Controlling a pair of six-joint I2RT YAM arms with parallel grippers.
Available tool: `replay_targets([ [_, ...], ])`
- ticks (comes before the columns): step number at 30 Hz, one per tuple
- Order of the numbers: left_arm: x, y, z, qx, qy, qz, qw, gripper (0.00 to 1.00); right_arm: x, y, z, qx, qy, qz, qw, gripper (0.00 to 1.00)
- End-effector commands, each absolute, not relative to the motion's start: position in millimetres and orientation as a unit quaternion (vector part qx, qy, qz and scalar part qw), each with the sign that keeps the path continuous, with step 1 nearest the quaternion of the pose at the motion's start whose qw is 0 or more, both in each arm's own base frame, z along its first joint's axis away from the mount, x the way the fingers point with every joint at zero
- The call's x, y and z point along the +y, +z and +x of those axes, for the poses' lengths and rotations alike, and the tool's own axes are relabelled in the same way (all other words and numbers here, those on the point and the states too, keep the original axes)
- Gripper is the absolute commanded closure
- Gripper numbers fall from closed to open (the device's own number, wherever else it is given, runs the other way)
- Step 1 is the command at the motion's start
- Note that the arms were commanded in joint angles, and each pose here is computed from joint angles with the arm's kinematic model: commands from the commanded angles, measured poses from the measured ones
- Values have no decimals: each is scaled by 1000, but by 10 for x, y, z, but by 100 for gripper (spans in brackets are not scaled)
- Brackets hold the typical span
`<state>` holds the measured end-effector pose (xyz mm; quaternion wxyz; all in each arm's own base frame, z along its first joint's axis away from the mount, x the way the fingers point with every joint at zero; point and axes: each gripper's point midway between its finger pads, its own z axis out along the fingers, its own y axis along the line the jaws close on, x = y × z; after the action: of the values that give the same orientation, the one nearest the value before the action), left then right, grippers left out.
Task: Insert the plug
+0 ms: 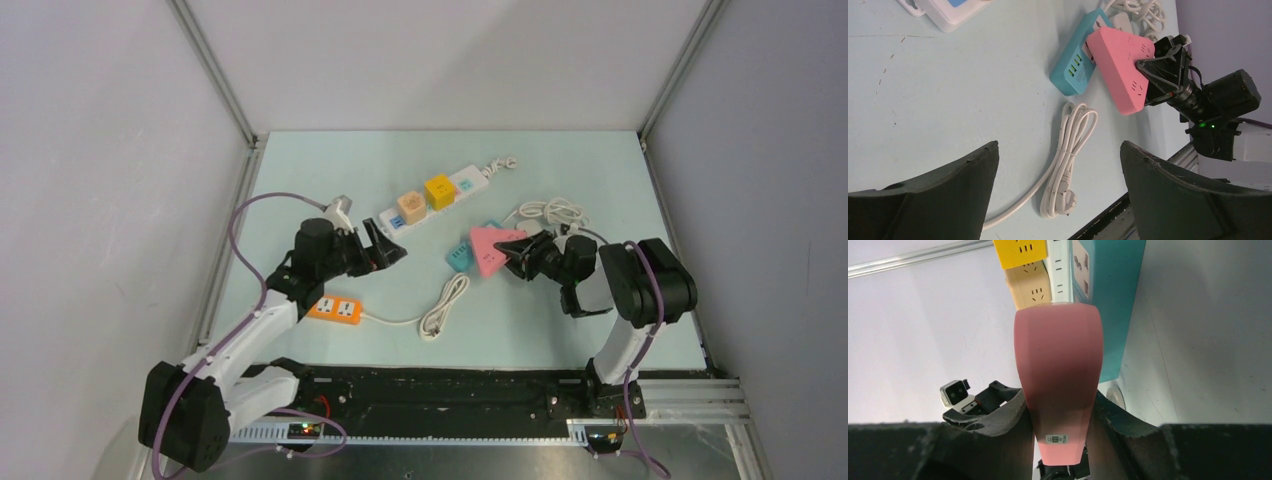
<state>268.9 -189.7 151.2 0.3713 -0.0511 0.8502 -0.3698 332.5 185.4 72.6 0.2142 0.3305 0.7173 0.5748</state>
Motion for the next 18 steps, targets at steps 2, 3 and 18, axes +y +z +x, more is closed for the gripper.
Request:
replay_targets([
  [2,-1939,1697,2814,835,-370,-35,405,6,1647,192,3093,773,494,362,166,98],
  [3,-1943,1694,2820,835,-370,-35,405,6,1620,184,3096,774,493,360,167,98],
  [18,-2599,2024,3102,813,-406,30,416,18,1711,-253,2949,804,446,371,129,93],
])
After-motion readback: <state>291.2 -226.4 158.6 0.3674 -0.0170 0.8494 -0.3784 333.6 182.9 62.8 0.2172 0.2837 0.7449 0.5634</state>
